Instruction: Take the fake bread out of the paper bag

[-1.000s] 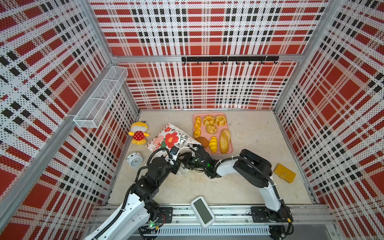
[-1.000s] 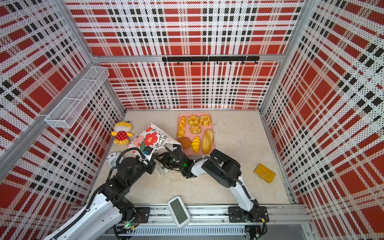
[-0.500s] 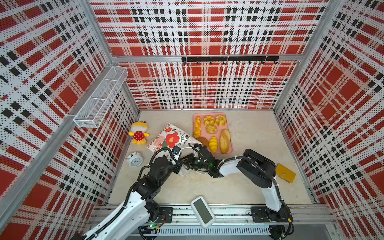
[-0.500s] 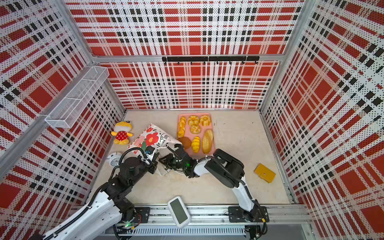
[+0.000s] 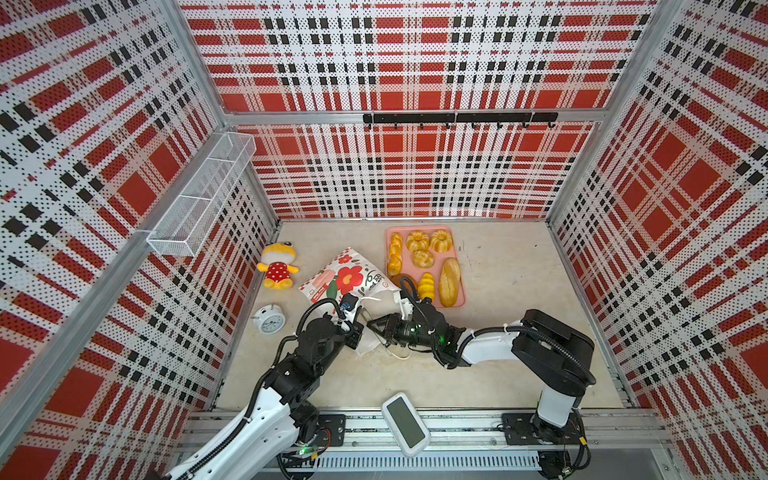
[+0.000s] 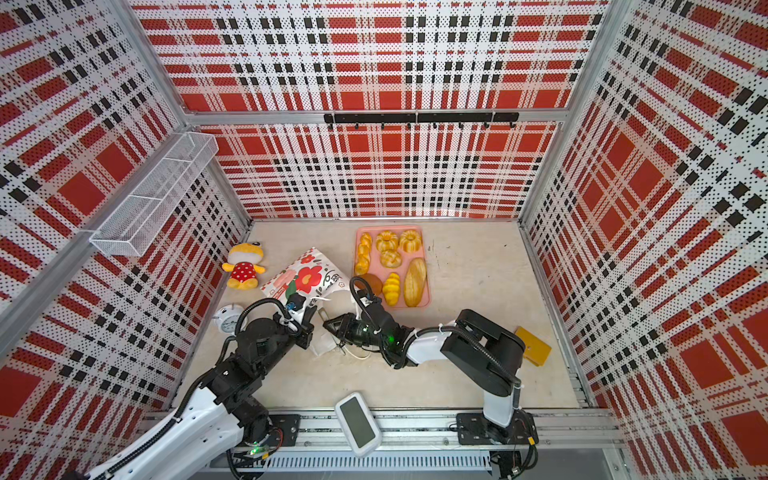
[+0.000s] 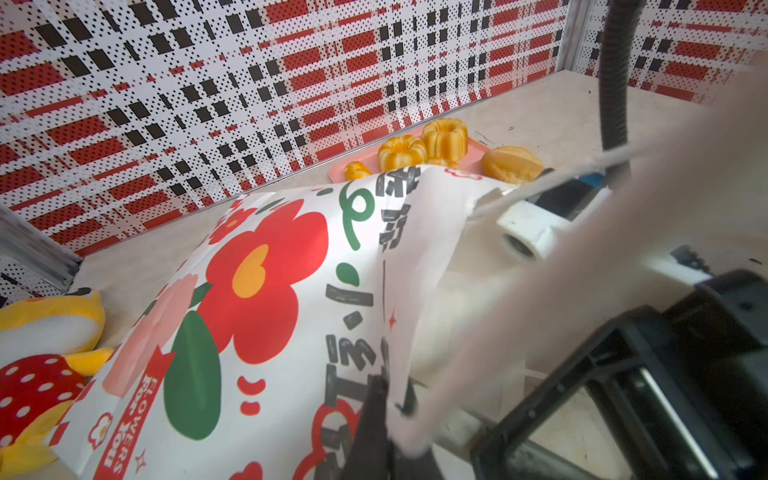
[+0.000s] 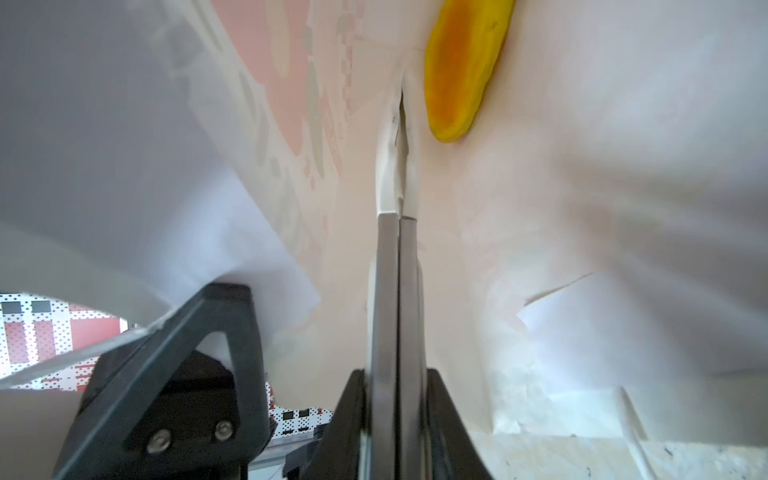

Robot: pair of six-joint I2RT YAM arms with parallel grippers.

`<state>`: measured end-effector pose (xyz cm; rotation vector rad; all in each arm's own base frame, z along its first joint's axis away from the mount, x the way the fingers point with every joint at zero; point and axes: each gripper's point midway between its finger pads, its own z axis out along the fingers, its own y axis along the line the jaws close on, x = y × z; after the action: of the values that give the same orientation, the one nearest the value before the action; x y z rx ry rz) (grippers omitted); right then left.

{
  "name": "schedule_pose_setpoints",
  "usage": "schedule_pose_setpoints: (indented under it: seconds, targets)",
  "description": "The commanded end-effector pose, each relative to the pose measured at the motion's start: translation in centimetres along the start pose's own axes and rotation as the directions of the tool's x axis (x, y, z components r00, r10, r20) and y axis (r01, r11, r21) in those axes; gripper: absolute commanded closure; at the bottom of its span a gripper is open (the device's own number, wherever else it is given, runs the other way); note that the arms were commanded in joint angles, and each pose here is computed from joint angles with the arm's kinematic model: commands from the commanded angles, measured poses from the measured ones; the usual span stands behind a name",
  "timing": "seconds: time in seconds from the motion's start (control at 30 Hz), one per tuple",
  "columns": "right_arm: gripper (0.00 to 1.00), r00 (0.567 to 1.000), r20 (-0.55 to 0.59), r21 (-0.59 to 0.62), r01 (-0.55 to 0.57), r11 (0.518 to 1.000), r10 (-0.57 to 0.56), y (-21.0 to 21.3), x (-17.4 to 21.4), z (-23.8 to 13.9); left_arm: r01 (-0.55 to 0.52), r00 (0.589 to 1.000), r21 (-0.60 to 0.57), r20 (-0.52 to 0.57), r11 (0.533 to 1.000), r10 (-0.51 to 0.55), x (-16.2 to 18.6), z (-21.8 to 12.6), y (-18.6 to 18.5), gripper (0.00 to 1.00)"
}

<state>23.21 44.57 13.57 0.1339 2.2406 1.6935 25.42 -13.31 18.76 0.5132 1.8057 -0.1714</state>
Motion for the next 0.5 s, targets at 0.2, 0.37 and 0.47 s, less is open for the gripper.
schedule_pose_setpoints:
  seconds: [0.2,0.37,0.47]
  targets:
    - [0.8,1.0,0.014,-0.082,-0.025,0.996,0.026,1.9,0.5,2.1,0.019,1.0,-0.006,-0.003,1.0,-0.019,0.2,0.1,0.0,1.0]
    - [0.81,1.0,0.003,-0.06,0.011,0.998,-0.011,2.0,2.3,3.6,0.011,1.0,-0.007,-0.005,1.0,-0.011,0.1,0.3,0.0,1.0]
    - [0.84,1.0,-0.012,-0.056,0.022,0.998,-0.023,1.7,2.9,4.6,0.009,1.0,-0.005,-0.003,1.0,-0.009,0.0,0.3,0.0,1.0]
